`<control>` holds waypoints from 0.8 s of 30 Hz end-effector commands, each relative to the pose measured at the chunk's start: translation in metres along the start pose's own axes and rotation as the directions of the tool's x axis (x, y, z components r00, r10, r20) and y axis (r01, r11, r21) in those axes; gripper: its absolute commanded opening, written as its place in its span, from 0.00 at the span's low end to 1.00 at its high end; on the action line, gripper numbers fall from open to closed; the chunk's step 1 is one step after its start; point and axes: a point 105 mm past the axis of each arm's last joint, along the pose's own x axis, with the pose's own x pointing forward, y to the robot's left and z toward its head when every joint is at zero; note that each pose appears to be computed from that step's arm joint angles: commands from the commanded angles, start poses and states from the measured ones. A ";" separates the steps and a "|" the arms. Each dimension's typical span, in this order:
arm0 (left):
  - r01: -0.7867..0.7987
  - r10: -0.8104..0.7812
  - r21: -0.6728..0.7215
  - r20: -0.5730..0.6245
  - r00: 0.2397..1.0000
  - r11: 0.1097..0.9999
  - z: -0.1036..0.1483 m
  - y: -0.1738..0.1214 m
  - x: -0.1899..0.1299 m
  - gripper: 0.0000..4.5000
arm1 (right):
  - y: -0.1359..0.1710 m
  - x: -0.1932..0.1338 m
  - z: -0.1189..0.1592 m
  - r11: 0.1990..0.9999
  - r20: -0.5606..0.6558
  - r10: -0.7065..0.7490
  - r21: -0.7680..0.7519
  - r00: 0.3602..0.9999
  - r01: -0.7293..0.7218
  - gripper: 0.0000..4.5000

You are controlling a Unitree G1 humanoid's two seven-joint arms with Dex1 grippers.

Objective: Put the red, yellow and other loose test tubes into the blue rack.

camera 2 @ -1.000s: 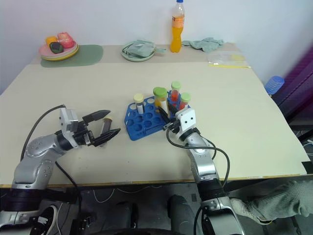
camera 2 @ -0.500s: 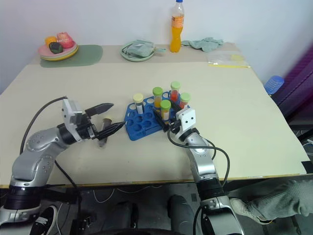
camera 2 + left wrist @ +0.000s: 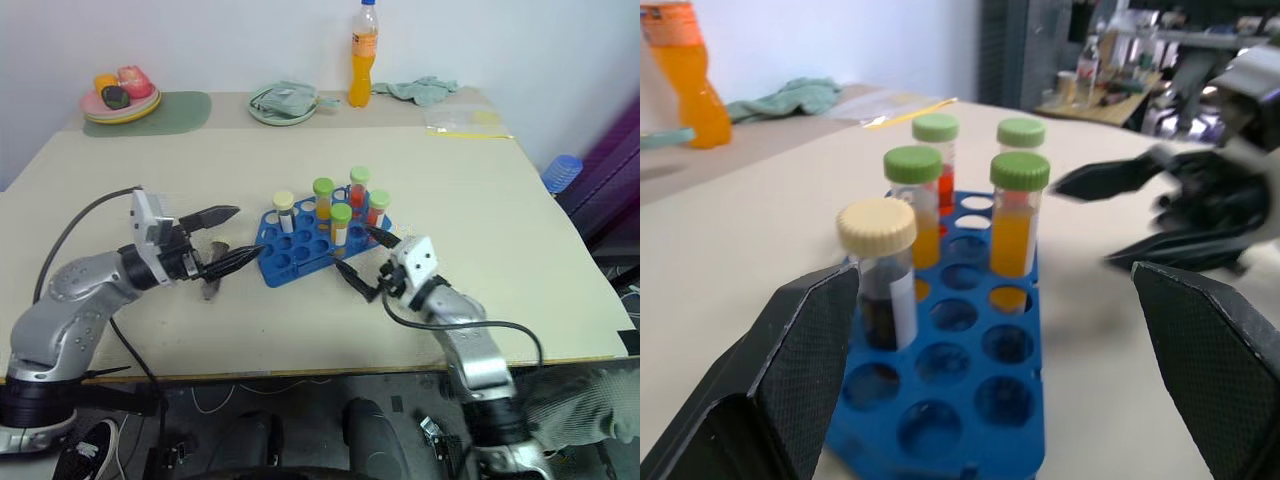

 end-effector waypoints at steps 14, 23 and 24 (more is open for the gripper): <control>-0.400 0.189 -0.283 -0.558 0.808 0.872 -0.007 0.046 -0.031 1.00 | 0.008 0.005 0.075 0.960 0.089 0.272 0.049 0.958 -0.277 0.99; -0.476 0.072 -0.362 -0.732 0.677 0.801 -0.014 0.065 -0.041 1.00 | 0.017 0.020 0.076 0.946 0.126 0.310 0.055 0.942 -0.319 0.99; -0.484 0.063 -0.379 -0.733 0.677 0.789 -0.012 0.069 -0.038 1.00 | 0.018 0.021 0.078 0.945 0.131 0.315 0.049 0.940 -0.323 0.99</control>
